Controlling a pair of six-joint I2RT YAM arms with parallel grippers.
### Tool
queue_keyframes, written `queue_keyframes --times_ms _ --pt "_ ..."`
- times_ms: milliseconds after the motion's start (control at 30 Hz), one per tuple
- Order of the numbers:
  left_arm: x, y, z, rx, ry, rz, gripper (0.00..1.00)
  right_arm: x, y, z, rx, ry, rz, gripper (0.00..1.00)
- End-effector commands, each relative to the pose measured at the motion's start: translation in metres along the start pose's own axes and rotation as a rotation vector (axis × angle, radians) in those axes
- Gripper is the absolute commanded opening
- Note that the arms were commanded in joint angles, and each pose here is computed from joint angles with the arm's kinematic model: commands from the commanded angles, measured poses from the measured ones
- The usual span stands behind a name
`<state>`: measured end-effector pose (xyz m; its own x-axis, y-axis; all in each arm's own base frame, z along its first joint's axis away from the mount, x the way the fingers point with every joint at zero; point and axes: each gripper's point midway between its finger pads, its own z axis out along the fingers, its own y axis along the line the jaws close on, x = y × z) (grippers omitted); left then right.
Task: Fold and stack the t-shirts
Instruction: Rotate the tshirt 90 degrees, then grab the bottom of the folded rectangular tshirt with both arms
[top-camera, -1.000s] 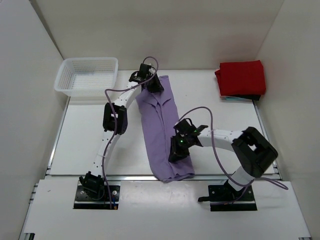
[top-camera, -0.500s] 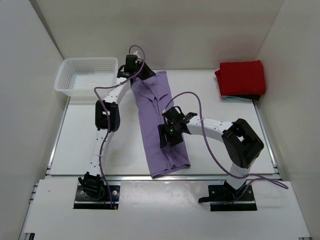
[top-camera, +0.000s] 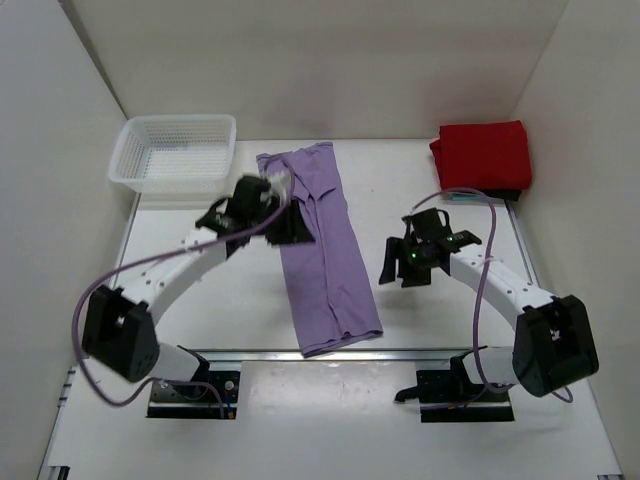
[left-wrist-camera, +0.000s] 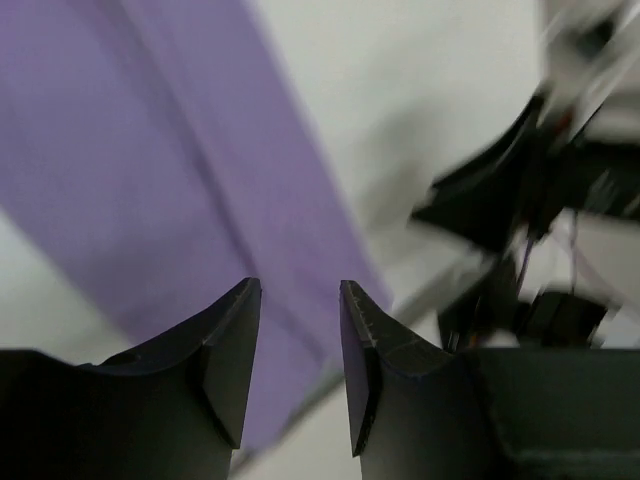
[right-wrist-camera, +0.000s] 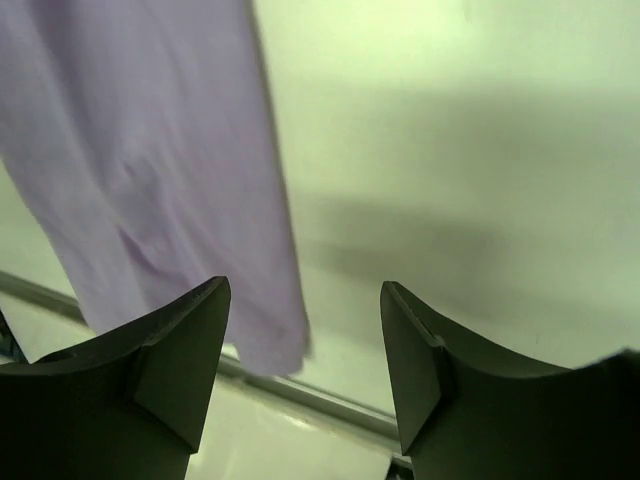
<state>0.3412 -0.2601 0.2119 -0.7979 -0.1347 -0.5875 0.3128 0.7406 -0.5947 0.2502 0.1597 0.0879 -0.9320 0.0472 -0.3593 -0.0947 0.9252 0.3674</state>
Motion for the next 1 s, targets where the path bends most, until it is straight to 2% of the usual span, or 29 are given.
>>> queue_keyframes --times_ms 0,33,67,133,200,300,367,467,700,733,800,833,867,900,933,967 --pt "0.107 0.025 -0.023 -0.090 0.162 -0.090 0.48 0.039 -0.002 -0.007 -0.090 0.075 0.017 0.59" --pt "0.138 0.040 -0.024 -0.123 0.207 -0.124 0.49 0.050 -0.002 -0.004 -0.101 0.098 0.024 0.59" --pt "0.160 0.038 -0.032 -0.121 0.222 -0.138 0.50 0.056 0.000 -0.004 -0.122 0.103 0.018 0.59" --pt "0.185 0.029 -0.039 -0.099 0.228 -0.182 0.50 0.073 0.002 -0.001 -0.138 0.131 0.042 0.59" --pt "0.219 0.030 -0.042 -0.096 0.286 -0.205 0.51 0.089 0.006 0.003 -0.155 0.153 0.032 0.59" --pt "0.247 0.032 -0.043 -0.114 0.340 -0.206 0.56 0.114 0.007 0.009 -0.178 0.189 0.048 0.59" --pt "0.258 0.029 -0.039 -0.109 0.355 -0.223 0.61 0.126 0.007 0.011 -0.196 0.215 0.070 0.57" --pt "0.265 0.030 -0.032 -0.114 0.359 -0.245 0.62 0.129 0.010 0.014 -0.206 0.217 0.069 0.55" --pt "0.282 0.036 -0.015 -0.171 0.409 -0.187 0.65 0.131 0.019 0.022 -0.219 0.248 0.044 0.54" --pt "0.286 0.038 -0.013 -0.183 0.424 -0.190 0.62 0.135 0.020 0.024 -0.219 0.262 0.038 0.53" --pt "0.293 0.040 -0.009 -0.191 0.449 -0.180 0.51 0.133 0.022 0.025 -0.220 0.259 0.035 0.38" --pt "0.297 0.041 -0.009 -0.193 0.462 -0.180 0.39 0.137 0.020 0.025 -0.212 0.276 0.038 0.23" --pt "0.305 0.047 -0.010 -0.208 0.484 -0.181 0.32 0.138 0.021 0.025 -0.210 0.282 0.031 0.11" --pt "0.304 0.046 -0.012 -0.201 0.485 -0.192 0.19 0.141 0.023 0.023 -0.216 0.286 0.025 0.00" --pt "0.310 0.053 -0.016 -0.217 0.494 -0.192 0.06 0.148 0.020 0.022 -0.208 0.306 0.023 0.00" --pt "0.312 0.057 -0.020 -0.227 0.493 -0.203 0.02 0.148 0.023 0.020 -0.219 0.301 0.020 0.00"
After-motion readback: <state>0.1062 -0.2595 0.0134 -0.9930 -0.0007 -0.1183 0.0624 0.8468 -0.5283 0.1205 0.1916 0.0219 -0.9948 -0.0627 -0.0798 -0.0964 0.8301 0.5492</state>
